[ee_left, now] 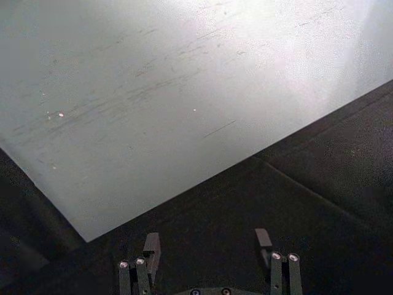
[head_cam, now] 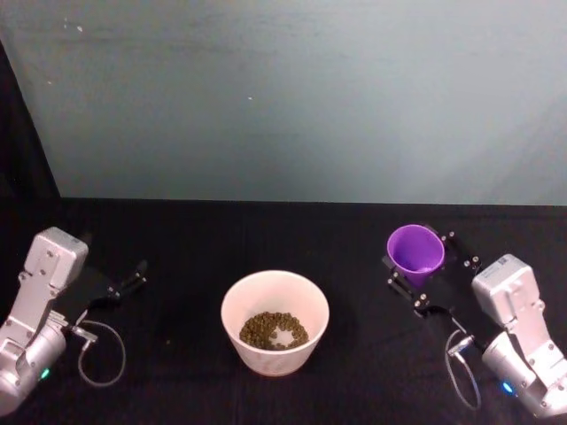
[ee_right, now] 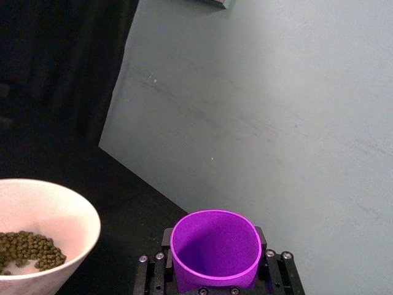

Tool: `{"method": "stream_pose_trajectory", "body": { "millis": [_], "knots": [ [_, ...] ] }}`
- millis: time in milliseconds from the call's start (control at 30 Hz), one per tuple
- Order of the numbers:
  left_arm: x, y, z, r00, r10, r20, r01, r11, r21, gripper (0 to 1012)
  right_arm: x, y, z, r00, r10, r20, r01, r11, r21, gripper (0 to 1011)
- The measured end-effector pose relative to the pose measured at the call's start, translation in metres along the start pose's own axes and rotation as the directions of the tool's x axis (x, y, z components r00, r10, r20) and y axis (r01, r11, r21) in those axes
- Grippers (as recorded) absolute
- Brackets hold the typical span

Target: Pick up the cup and pour the mung beans from the cup into the bowl.

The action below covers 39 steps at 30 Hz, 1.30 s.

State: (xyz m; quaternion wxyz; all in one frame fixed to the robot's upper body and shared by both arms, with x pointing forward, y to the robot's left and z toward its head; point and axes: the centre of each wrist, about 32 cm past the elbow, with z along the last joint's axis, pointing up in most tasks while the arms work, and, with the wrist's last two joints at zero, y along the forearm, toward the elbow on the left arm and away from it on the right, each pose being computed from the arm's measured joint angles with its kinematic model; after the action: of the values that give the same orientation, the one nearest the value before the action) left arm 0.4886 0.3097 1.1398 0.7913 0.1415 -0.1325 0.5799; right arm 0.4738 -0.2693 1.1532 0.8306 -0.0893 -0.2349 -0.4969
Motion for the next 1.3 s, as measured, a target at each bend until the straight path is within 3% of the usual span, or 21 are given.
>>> {"method": "stream_pose_trajectory", "body": {
  "millis": [533, 867, 1300],
  "knots": [
    [0.0000, 0.0000, 0.0000, 1.0000, 0.000, 0.000, 0.000, 1.0000, 0.000, 1000, -0.003, -0.008, -0.013, 0.995, -0.020, -0.096, 0.020, 1.000, 0.000, 739],
    [0.0000, 0.0000, 0.0000, 1.0000, 0.000, 0.000, 0.000, 1.0000, 0.000, 1000, -0.003, -0.018, -0.025, 0.977, -0.019, -0.213, 0.022, 1.000, 0.012, 739],
    [0.0000, 0.0000, 0.0000, 1.0000, 0.000, 0.000, 0.000, 1.0000, 0.000, 1000, -0.003, -0.021, -0.029, 0.979, -0.055, -0.194, 0.053, 0.998, -0.012, 739]
  ]
}}
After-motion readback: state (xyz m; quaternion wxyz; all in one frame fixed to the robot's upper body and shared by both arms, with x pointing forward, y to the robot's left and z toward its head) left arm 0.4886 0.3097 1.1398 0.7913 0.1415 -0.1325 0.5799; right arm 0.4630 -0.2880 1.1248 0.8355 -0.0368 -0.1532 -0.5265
